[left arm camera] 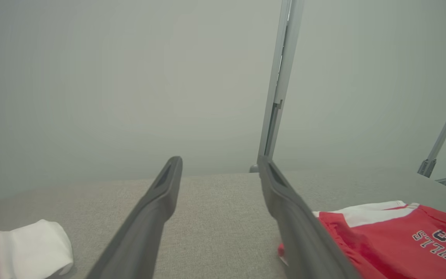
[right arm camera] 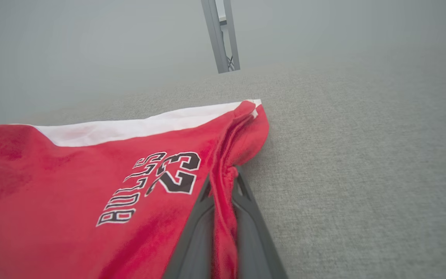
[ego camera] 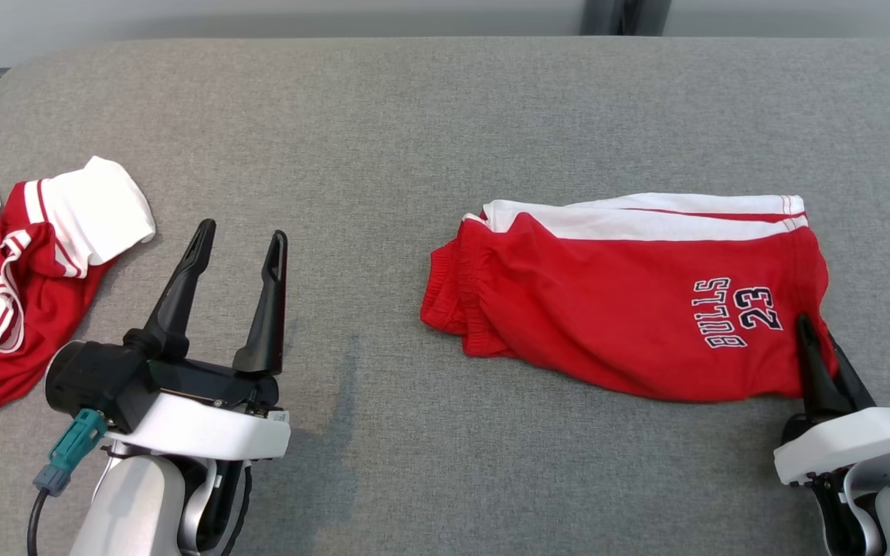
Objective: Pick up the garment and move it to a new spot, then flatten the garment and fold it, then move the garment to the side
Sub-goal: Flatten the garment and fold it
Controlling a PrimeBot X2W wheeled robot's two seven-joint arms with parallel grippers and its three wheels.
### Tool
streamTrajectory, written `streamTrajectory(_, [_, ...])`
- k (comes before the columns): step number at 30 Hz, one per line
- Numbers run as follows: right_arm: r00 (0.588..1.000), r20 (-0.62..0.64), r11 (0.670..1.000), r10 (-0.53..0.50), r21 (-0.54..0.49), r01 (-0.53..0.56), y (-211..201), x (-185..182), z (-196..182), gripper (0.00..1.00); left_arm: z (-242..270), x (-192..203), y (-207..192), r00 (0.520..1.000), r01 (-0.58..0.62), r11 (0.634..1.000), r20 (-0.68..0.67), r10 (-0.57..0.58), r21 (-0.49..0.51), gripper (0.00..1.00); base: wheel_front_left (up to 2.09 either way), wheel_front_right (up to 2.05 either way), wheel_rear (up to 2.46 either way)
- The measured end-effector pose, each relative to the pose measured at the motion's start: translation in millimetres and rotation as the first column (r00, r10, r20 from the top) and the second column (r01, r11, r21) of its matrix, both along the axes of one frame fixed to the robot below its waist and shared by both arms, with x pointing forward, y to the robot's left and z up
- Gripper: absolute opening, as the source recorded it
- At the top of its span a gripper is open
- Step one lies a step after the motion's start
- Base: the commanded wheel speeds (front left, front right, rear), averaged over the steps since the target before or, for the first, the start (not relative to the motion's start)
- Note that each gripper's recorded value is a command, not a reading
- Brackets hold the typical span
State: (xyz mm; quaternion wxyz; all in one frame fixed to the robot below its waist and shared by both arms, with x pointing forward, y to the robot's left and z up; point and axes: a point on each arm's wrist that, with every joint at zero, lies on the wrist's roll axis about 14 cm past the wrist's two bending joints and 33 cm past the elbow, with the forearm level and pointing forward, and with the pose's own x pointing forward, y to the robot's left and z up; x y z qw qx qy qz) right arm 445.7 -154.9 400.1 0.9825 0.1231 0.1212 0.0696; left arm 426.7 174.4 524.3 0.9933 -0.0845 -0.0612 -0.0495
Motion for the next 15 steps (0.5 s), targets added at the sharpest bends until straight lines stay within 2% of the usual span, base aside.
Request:
streamTrajectory(5, [1.0,-0.002,1.0,0.0,-0.01,0.0,-1.4,2.2,2.0,0.0,0.8,-0.3,-3.0,1.0,0.008,1.0,-0.003,-0.008,0.0,1.0,0.0,0.0,0.0])
streamTrajectory(8, [0.998,0.052,1.0,0.022,-0.004,-0.022,8.2,13.3,20.1,0.0,2.2,-1.4,-3.5,1.0,0.01,1.0,0.0,-0.01,0.0,1.0,0.0,0.0,0.0])
streamTrajectory(11, [0.987,0.131,0.995,0.096,-0.002,-0.097,35.5,27.5,50.2,0.0,4.5,-1.9,-5.0,1.0,0.015,1.0,0.004,-0.015,-0.001,1.0,0.0,0.0,0.0])
streamTrajectory(15, [0.943,0.229,0.969,0.243,-0.006,-0.248,91.7,38.4,95.6,0.0,6.5,-2.5,-4.4,1.0,0.013,1.0,0.009,-0.013,0.001,1.0,0.0,0.0,0.0])
